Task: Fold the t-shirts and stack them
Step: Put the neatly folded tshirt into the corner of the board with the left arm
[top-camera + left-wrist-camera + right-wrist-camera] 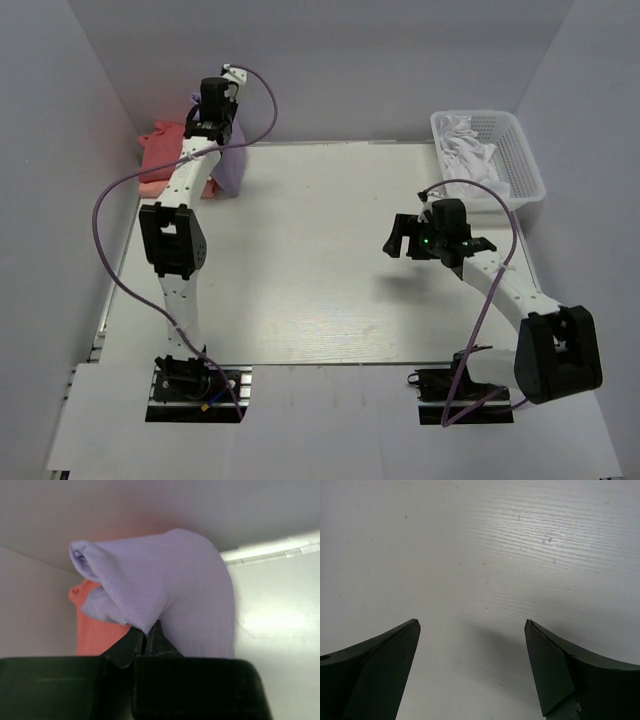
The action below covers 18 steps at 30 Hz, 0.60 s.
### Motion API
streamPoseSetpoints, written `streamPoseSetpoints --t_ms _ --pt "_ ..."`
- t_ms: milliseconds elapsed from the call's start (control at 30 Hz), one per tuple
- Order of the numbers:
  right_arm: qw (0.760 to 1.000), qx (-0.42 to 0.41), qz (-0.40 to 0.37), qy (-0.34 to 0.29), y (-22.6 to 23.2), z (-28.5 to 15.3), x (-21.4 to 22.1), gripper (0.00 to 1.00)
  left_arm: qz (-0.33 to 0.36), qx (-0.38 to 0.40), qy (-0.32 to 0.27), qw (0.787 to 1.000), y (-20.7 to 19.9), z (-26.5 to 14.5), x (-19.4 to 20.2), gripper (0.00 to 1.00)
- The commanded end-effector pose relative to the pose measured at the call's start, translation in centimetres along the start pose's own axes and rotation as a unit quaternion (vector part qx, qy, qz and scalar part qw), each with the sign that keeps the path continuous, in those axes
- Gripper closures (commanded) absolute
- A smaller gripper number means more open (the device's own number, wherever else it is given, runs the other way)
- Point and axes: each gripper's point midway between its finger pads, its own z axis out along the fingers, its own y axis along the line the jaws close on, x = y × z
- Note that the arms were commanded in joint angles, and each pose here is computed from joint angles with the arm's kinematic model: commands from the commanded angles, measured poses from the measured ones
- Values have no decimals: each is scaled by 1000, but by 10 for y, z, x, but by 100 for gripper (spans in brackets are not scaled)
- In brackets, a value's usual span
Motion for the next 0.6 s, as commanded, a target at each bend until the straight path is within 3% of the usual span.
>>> streamPoseSetpoints --t_ms 0,67,567 --pt "1000 0 12 -11 4 11 -23 9 3 -15 -56 998 30 8 -47 100" --pt "1000 -11 12 -6 8 18 -26 9 3 -32 -93 995 48 5 -74 100" --pt "995 -81 37 49 26 65 -24 9 -65 -104 -175 977 138 -16 -108 100"
